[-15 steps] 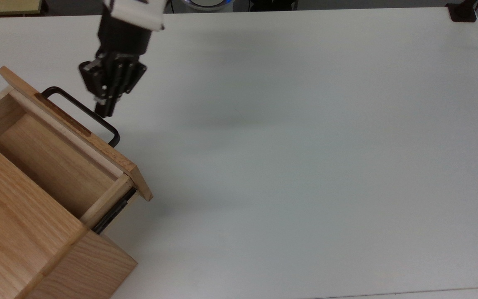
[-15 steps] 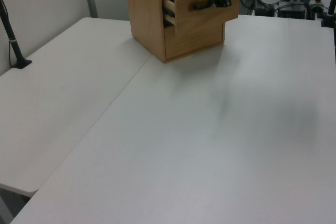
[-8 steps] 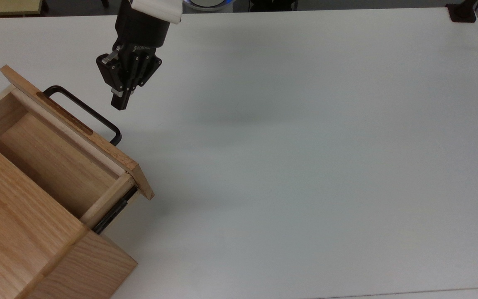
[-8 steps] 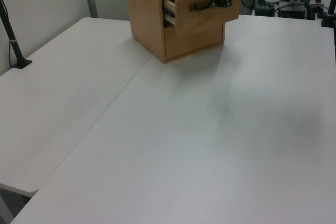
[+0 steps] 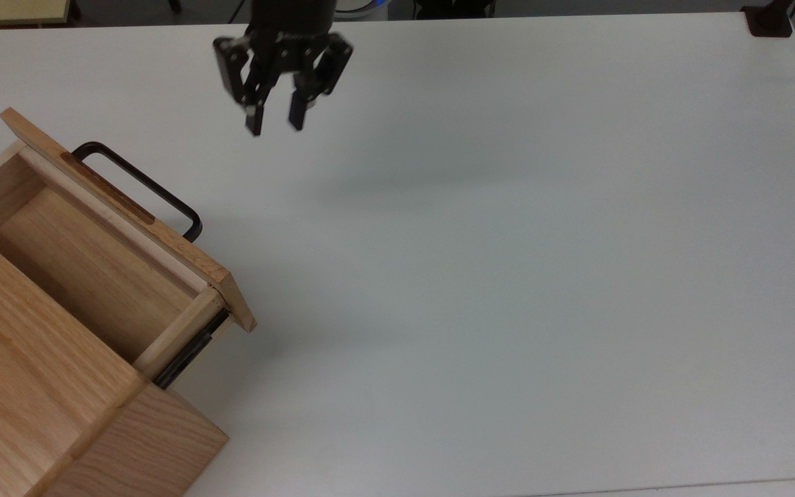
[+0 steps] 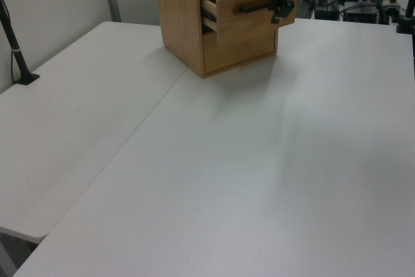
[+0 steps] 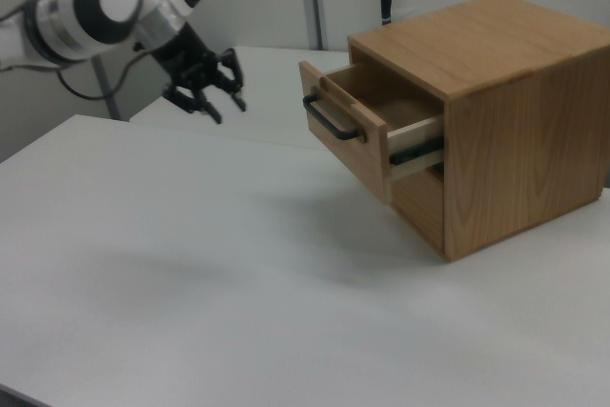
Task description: Open the drawer by sliding it
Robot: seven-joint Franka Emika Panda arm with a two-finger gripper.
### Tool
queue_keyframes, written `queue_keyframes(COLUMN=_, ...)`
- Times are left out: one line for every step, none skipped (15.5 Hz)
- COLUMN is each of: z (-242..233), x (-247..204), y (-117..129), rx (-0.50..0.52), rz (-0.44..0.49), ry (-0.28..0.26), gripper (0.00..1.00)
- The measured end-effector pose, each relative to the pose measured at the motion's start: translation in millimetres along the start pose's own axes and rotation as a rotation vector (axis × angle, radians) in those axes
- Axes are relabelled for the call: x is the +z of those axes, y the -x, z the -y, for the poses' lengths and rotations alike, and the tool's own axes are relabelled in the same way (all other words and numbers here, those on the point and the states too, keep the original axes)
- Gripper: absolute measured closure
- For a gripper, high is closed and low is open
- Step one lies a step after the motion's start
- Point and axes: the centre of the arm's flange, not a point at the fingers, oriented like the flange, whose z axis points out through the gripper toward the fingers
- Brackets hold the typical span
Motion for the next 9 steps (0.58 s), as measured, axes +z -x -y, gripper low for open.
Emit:
queue_keyframes(z=7.7, x=-8.3, y=2.4, rx=0.054, rz=0.037, ry=-0.026, gripper=0.49)
queue_keyframes(z=14.7, x=-15.3, y=4.3, rx=0.102, rz=0.071, ry=-0.053, gripper=0.44)
queue_keyframes(z=20.8, x=-21.9, y=5.7, rx=0.148, rz=0.100, ry=-0.092, gripper=0.41)
queue_keyframes(z=24.6, x=-28.2, y=7.3, rx=0.191, rz=0.120, ry=-0.142, gripper=0.41)
queue_keyframes(z=25.9, x=-36.1, y=9.3, rx=0.233, rz=0.131, ry=-0.196, gripper=0.37)
queue_keyframes(z=24.9, x=-44.7, y=12.0, rx=0.271, rz=0.135, ry=-0.239, gripper=0.28)
queue_keyframes(z=23.7, x=-51.9, y=16.1, rx=0.308, rz=0.147, ry=-0.265, gripper=0.17)
queue_keyframes(z=23.3, x=-56.4, y=21.1, rx=0.343, rz=0.169, ry=-0.278, gripper=0.14)
queue_keyframes(z=23.7, x=-58.1, y=25.9, rx=0.372, rz=0.197, ry=-0.286, gripper=0.14)
